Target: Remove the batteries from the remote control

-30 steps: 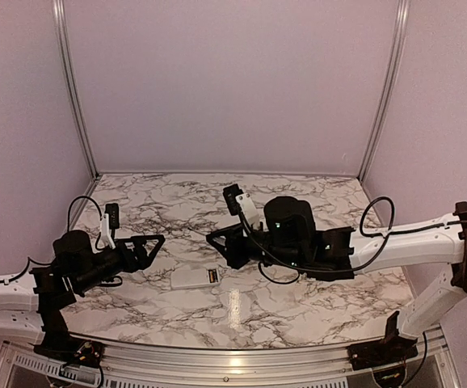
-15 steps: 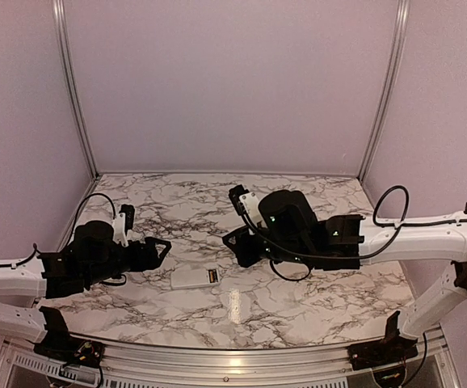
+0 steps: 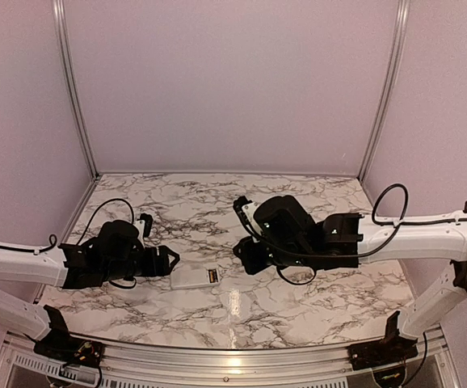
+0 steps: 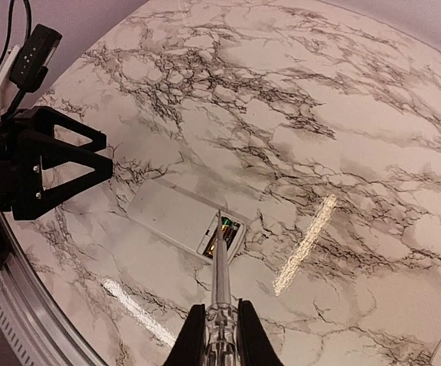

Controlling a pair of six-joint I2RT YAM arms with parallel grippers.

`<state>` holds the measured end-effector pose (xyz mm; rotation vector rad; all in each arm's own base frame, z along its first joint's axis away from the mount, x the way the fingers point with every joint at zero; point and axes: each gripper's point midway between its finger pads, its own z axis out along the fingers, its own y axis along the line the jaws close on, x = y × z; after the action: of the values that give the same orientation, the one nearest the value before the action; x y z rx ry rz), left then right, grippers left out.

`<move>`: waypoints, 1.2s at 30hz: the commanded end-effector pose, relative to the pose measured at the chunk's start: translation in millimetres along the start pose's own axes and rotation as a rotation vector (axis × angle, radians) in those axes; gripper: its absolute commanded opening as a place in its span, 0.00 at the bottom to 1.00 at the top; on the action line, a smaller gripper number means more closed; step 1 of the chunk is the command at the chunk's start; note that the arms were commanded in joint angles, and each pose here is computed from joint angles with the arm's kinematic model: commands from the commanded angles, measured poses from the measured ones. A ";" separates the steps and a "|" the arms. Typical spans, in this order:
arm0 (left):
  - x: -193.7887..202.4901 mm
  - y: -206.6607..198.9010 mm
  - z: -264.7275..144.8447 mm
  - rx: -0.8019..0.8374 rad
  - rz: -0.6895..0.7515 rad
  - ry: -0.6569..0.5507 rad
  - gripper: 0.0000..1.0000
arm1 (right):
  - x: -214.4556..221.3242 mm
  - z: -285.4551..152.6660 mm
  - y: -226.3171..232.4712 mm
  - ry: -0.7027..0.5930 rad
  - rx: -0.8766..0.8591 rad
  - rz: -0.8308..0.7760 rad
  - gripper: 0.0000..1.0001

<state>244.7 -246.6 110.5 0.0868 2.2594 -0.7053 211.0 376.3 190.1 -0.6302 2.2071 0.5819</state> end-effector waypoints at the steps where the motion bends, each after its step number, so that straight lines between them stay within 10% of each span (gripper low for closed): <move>1: 11.4 -4.8 14.6 0.003 0.027 0.074 0.78 | 3.8 7.8 9.1 0.063 -0.051 0.017 0.00; 36: 72.6 -4.4 59.0 0.007 0.052 0.351 0.71 | 37.4 19.4 -16.3 0.292 -0.063 0.070 0.00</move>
<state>237.7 -276.2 33.4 0.2415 2.5341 -0.6370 208.5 375.5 131.5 -0.7507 2.5187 0.6231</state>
